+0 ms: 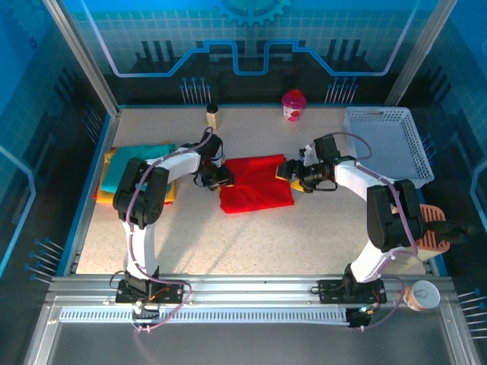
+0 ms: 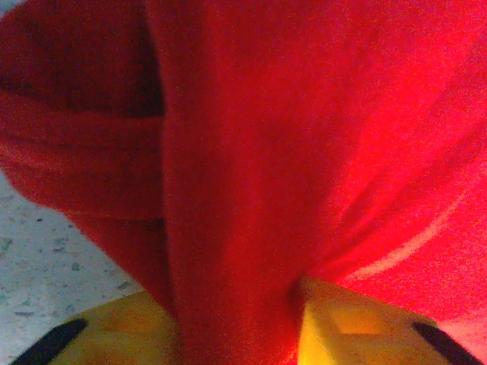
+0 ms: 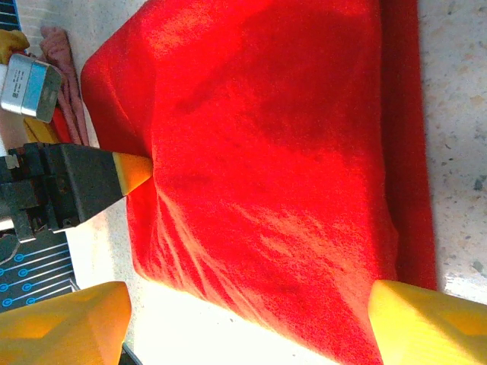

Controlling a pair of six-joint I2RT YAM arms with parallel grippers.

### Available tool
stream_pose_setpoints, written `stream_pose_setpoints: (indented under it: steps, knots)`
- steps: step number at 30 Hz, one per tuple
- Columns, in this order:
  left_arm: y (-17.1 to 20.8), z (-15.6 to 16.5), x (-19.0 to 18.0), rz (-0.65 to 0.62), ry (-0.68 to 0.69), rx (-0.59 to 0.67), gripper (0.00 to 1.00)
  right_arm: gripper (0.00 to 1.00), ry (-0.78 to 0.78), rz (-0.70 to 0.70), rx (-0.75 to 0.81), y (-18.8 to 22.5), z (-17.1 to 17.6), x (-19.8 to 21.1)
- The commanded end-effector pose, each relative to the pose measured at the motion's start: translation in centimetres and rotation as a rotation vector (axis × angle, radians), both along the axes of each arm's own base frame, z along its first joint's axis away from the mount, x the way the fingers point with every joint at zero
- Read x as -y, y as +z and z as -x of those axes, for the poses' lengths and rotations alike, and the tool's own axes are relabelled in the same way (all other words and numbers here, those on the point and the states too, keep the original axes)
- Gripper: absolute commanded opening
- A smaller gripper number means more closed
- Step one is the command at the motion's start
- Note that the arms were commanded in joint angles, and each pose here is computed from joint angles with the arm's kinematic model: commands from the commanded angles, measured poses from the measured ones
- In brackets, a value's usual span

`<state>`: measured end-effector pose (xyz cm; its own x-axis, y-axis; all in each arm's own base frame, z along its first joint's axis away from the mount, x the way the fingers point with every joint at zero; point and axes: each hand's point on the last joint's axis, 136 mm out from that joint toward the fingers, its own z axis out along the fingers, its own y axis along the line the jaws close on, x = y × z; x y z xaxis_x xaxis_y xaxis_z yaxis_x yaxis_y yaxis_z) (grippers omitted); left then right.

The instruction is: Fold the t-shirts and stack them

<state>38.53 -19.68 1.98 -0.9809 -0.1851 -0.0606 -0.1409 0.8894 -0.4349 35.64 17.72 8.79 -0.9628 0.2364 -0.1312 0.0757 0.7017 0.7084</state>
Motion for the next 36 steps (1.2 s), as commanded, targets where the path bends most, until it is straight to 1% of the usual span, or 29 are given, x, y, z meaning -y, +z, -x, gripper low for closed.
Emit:
stream_pose_setpoints:
  steps: [1, 2, 5, 8, 10, 14, 17, 20, 25, 30, 36]
  knots:
    - [-2.0, 0.3, 0.6, 0.007, -0.052, 0.004, 0.25, 0.82, -0.011, -0.010, 0.002, 0.9, 0.0, 0.5]
    - [-2.0, 0.2, 0.7, 0.008, -0.059, 0.011, 0.20, 0.82, -0.011, -0.011, 0.002, 0.9, -0.1, 0.5]
    - [-2.2, 0.1, 0.1, -0.026, -0.072, 0.022, 0.00, 0.82, -0.012, -0.011, 0.007, 1.0, -0.1, 0.6]
    - [-2.1, -0.1, -1.1, -0.108, -0.080, 0.026, 0.00, 0.82, -0.017, -0.012, 0.007, 0.8, 0.1, 0.8]
    - [-1.7, -0.3, -2.6, -0.201, -0.078, 0.041, 0.00, 0.82, -0.020, -0.016, 0.006, 0.6, 0.1, 1.0]
    - [0.1, -0.7, -4.8, -0.321, -0.099, 0.108, 0.00, 0.82, -0.029, -0.025, 0.002, 0.2, 0.3, 1.4]
    - [1.5, -0.7, -5.3, -0.340, -0.123, 0.146, 0.00, 0.82, -0.037, -0.034, 0.000, 0.0, 0.3, 1.5]
    - [2.8, -0.6, -4.9, -0.307, -0.156, 0.168, 0.00, 0.82, -0.043, -0.047, -0.004, -0.3, 0.3, 1.4]
    - [5.2, -0.4, -4.7, -0.265, -0.151, 0.201, 0.00, 0.82, -0.048, -0.064, -0.009, -0.6, 0.3, 1.2]
    - [8.2, -0.5, -6.5, -0.367, -0.187, 0.237, 0.00, 0.82, -0.043, -0.057, -0.005, -0.4, 0.5, 1.3]
    - [12.9, -0.1, -8.0, -0.440, -0.237, 0.340, 0.00, 0.81, -0.043, -0.051, -0.008, -0.4, 0.4, 1.4]
